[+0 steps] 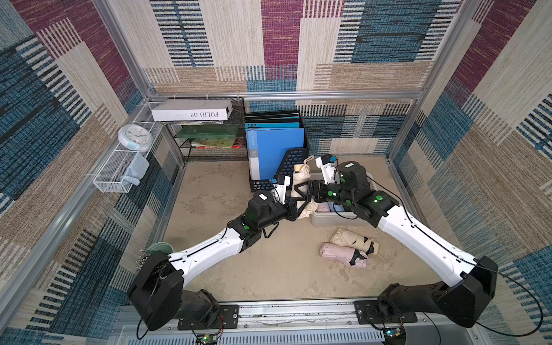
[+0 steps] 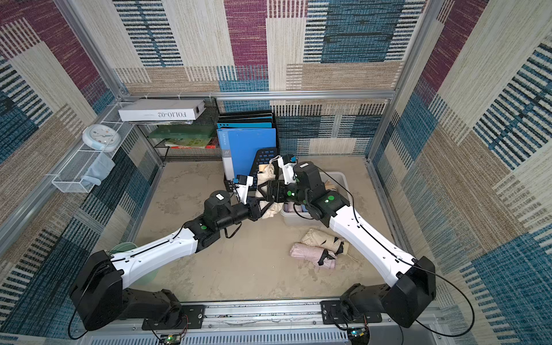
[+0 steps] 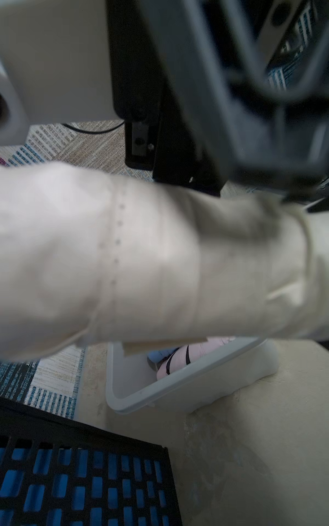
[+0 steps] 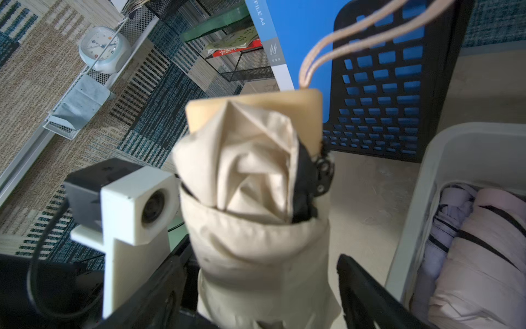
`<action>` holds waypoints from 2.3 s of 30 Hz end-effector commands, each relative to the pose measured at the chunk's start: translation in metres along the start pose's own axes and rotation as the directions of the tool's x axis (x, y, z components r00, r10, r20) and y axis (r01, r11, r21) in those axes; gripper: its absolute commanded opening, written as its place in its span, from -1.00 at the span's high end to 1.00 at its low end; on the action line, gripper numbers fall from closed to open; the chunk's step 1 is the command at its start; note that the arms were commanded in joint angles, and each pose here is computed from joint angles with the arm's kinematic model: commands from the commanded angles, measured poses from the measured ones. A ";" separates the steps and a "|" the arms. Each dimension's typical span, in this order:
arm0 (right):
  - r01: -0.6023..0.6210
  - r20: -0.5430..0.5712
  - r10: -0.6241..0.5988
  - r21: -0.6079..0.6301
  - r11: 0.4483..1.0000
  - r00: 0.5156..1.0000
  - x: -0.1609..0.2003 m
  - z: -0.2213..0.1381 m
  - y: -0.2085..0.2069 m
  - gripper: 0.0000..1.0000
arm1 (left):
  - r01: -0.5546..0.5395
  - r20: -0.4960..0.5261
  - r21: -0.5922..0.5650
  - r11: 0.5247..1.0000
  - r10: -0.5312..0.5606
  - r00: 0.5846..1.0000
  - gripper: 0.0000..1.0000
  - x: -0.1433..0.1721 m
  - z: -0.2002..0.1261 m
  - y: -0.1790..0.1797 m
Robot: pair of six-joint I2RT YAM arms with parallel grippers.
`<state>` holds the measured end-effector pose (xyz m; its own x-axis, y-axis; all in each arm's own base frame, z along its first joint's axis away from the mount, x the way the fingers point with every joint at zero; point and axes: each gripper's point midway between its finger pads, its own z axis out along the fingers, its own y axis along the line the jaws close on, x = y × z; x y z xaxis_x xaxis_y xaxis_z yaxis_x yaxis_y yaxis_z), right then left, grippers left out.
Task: Put the umbrella into the storage box
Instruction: Pick up the umbrella from the center of the board, then place the umbrella in the storage box.
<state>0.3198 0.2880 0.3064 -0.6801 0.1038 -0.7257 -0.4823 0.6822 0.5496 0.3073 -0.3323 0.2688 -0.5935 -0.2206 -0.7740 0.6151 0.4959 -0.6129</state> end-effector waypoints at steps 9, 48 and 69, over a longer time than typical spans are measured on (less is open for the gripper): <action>-0.046 0.032 0.046 0.002 0.999 0.998 -0.009 0.023 0.002 -0.47 | -0.064 0.040 0.032 0.997 0.063 0.997 1.00 -0.012 0.000 -0.011; -0.041 0.056 0.025 0.297 0.954 0.998 -0.014 -0.018 -0.080 0.38 | -0.263 -0.026 -0.115 0.958 0.262 0.965 -0.99 0.007 -0.043 -0.008; 0.156 -0.271 0.008 0.575 0.803 0.962 0.003 -0.046 -0.227 0.37 | -0.004 0.020 -0.489 0.873 0.016 1.000 -0.96 0.044 -0.065 0.085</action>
<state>0.3976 0.0986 0.2038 -0.8044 -0.0505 -0.5920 -0.1432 0.9835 0.1107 0.2965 -0.2482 0.1902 -0.5889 -0.2104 -0.7804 0.3048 0.8364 -0.4555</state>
